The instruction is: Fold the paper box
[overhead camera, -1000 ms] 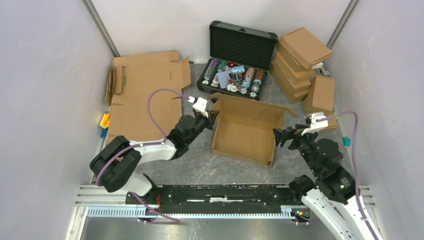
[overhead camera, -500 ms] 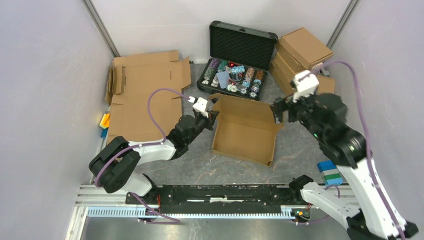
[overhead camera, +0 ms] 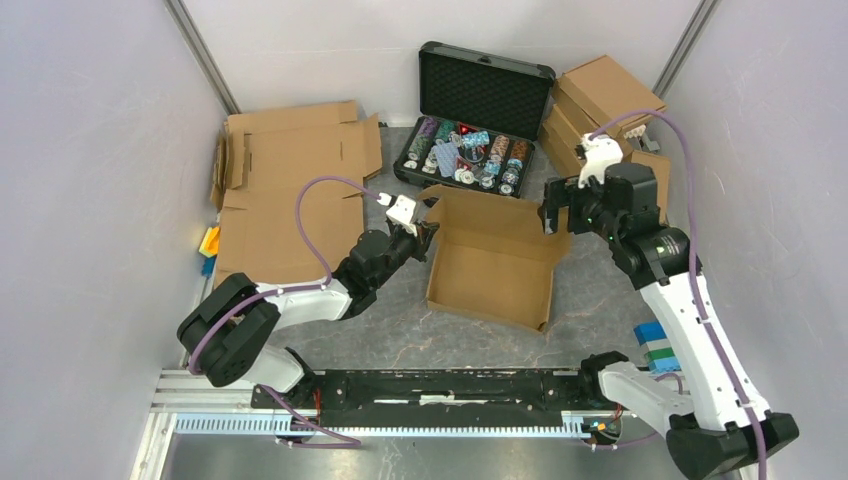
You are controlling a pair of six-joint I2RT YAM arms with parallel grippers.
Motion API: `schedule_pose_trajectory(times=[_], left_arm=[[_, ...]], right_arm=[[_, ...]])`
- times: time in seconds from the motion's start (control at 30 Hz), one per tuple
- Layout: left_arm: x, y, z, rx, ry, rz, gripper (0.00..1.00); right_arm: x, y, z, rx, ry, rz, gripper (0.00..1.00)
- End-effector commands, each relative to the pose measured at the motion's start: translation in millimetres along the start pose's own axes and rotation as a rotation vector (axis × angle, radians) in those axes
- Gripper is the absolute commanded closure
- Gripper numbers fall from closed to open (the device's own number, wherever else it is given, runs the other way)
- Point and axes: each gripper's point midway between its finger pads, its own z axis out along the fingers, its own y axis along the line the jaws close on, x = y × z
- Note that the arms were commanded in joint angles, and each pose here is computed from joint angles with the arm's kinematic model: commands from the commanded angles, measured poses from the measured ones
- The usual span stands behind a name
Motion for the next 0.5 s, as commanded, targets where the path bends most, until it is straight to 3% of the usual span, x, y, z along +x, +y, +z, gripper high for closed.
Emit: schedule_pose_trajectory(times=[0.0,0.27,0.47], left_arm=[[4,-9,-1,0.036,0.033,0.02,0.98],[5,-9,0,0.039,0.038,0.02,0.98],[4,-9,0,0.039,0.038,0.02,0.98]], right_arm=[[-30,23,-10,-0.188,-0.144,0.152,0.02],[-59,20,-40,-0.176,-0.193,0.146,0.02],[-69,-23,-46,0.086,-0.242,0.334,0.02]])
